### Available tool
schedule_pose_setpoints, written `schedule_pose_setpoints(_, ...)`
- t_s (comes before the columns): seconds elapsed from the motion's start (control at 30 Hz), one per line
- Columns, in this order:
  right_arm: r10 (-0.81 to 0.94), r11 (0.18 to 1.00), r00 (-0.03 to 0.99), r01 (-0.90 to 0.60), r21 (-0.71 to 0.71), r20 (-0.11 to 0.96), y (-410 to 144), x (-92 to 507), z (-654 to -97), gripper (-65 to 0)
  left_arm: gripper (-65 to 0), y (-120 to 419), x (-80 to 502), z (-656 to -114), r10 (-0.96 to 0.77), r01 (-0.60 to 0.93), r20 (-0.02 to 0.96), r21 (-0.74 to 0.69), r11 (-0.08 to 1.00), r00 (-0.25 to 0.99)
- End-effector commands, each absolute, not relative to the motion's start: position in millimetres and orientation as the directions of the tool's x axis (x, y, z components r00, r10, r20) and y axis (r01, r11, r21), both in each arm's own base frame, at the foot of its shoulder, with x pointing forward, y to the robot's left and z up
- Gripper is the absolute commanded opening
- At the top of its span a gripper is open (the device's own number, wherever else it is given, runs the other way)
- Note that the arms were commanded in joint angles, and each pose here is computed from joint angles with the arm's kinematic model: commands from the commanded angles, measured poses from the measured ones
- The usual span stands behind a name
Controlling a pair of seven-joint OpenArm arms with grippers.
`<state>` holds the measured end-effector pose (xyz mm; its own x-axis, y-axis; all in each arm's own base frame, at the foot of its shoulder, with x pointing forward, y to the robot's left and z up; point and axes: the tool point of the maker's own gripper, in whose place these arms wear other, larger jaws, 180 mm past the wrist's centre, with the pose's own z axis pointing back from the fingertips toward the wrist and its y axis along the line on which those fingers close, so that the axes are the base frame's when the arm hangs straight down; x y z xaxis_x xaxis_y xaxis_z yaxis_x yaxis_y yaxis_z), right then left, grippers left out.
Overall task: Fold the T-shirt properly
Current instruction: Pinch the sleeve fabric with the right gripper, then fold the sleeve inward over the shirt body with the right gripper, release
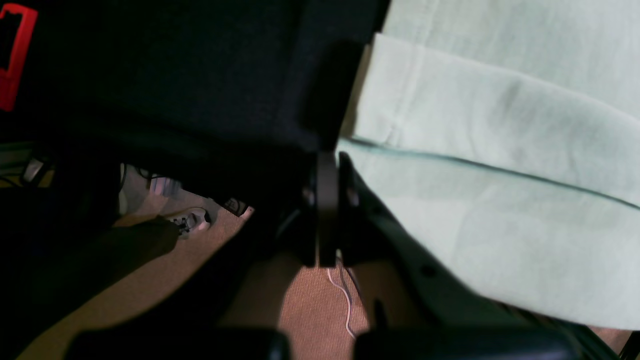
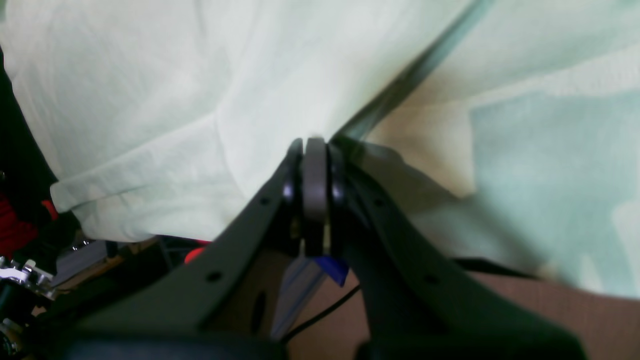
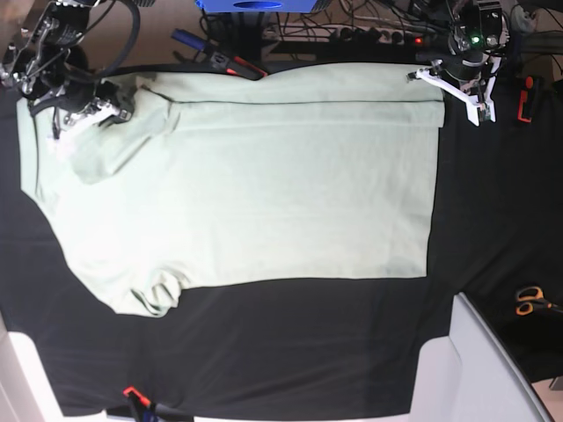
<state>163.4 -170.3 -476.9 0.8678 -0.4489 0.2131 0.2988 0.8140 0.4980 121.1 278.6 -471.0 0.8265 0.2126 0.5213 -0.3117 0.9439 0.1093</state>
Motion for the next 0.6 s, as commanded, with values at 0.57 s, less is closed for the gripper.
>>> schedule_pose_setpoints(0.57, -0.339, 0.829, 0.881, 0.114, 0.548, 0.329, -139.3, 247.0, -437.5, -64.9, -65.0, 282.7, 124.3, -465.4, 0.196, -0.306, 0.539, 0.122, 0.944, 0.819)
